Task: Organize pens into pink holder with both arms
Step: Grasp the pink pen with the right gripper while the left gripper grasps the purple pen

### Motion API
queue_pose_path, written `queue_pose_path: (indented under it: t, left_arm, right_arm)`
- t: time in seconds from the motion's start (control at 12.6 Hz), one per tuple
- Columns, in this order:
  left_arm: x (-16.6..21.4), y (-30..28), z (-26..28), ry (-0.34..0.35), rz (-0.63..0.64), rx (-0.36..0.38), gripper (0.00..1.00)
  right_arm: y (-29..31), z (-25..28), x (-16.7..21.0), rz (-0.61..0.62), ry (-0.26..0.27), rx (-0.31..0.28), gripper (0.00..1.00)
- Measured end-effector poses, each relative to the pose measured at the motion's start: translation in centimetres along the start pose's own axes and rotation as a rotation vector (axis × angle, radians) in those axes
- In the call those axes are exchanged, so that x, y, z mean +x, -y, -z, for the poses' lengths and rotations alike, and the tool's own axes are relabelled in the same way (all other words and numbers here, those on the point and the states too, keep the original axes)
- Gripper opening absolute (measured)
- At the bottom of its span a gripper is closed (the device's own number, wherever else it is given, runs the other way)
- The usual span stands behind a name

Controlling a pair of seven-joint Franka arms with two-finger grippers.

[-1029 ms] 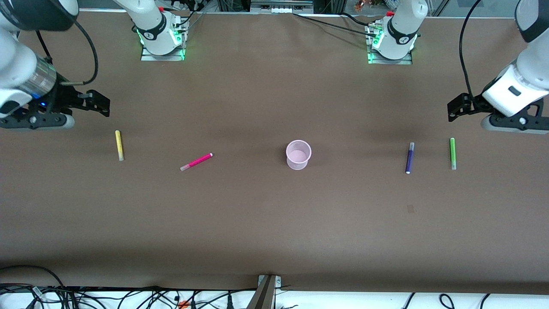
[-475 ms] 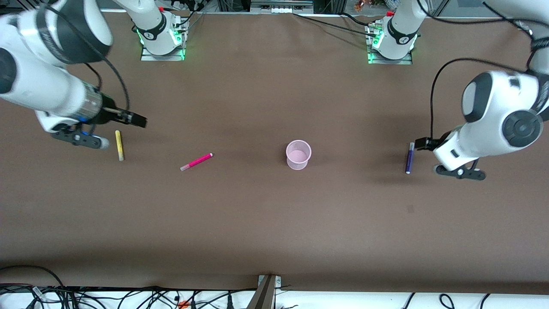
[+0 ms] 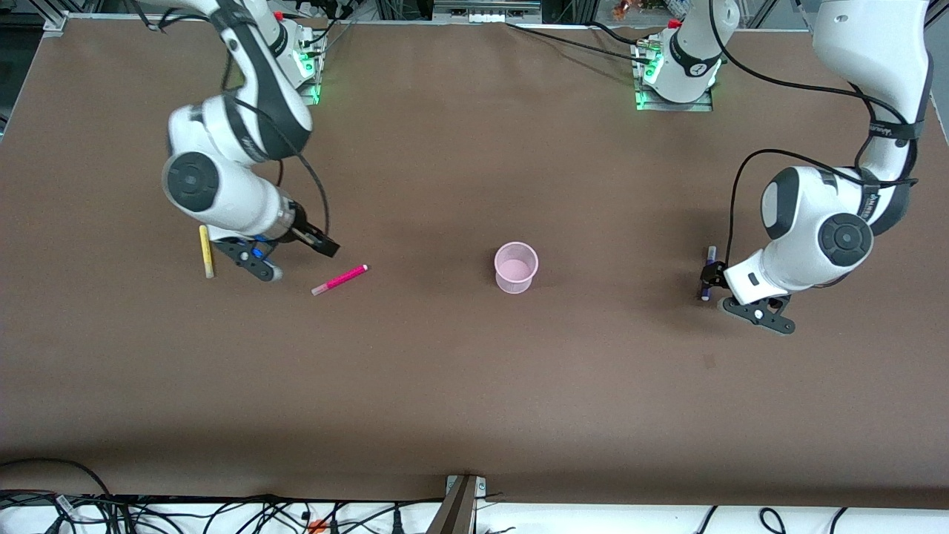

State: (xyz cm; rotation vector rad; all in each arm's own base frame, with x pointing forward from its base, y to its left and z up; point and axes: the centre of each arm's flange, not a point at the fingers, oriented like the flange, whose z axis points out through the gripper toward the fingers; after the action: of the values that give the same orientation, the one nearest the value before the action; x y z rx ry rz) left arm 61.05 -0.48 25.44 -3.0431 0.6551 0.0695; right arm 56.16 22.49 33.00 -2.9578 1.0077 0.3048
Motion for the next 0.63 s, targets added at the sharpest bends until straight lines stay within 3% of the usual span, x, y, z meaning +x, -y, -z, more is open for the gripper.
queue_pose_path:
  t: [0.4, 0.55, 0.63]
  left_arm:
    - [-2.1, 0.4, -4.7, 0.026, -0.025, -0.018, 1.00]
    - [-2.4, 0.5, -6.0, 0.046, -0.019, -0.028, 0.96]
    - [-2.6, 0.5, -6.7, 0.056, -0.019, -0.033, 0.86]
  right_arm:
    - [2.4, -8.3, 1.1, -0.209, -0.012, 0.033, 0.95]
    - [2.7, -10.4, 1.6, -0.275, 0.030, 0.055, 0.95]
    - [2.7, -11.2, 1.7, -0.293, 0.043, 0.060, 0.93]
